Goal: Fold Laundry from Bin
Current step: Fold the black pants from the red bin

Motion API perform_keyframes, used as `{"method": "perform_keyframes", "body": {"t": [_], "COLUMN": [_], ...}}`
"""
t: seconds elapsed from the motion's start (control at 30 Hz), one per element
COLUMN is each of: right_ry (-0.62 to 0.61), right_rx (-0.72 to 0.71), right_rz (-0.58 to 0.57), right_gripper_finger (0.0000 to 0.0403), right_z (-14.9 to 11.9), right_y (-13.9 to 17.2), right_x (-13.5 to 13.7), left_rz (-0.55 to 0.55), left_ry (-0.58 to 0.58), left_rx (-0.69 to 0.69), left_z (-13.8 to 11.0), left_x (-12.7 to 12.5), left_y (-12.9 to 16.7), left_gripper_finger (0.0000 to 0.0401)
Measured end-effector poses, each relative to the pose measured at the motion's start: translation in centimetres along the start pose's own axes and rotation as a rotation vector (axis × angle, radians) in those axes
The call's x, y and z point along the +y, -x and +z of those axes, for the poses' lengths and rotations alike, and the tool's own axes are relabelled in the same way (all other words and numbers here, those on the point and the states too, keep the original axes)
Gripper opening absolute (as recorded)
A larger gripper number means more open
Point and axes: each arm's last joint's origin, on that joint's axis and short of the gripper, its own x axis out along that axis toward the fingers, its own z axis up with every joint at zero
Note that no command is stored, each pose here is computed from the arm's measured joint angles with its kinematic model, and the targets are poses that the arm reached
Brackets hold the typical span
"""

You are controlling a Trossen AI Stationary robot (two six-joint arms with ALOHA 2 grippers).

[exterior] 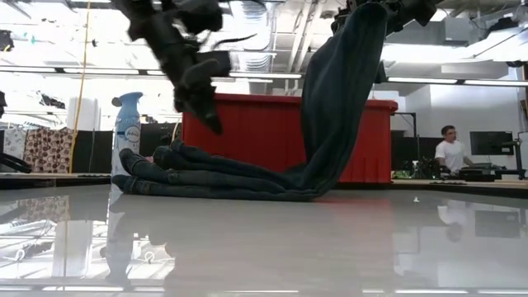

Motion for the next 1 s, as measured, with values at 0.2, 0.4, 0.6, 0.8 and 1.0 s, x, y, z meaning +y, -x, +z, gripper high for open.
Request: {"method": "perform_keyframes", "body": {"t": [0.2, 0.4, 0.6, 0.8, 1.0], "right_ry": [0.001, 0.000, 0.000, -0.003, -0.010], "right_rx": [0.000, 0.003, 0.005, 0.008, 0.012], "right_rz": [0.001, 0.002, 0.003, 0.004, 0.007], "right_gripper_finger": [0.0037, 0.0037, 0.0037, 0.0037, 0.0037], "right_z": [0.0, 0.0, -0.1, -0.1, -0.1], "right_y": [0.0, 0.0, 0.0, 0.0, 0.0], "right_x": [0.0, 0.0, 0.0, 0.0, 0.0], "left_rz": [0.048, 0.148, 0.179, 0.124, 0.006], "left_ry": [0.070, 0.152, 0.188, 0.197, 0.221], "left_rx": [-0.043, 0.035, 0.072, 0.074, 0.006], "left_z": [-5.0, -9.0, -11.2, -12.1, -10.4], "left_x": [-1.6, -1.9, -1.6, -1.9, -3.1], "left_y": [1.1, 0.0, -1.0, -2.7, -4.5], "left_gripper_finger": [0.0000, 0.0000, 0.0000, 0.0000, 0.0000]}}
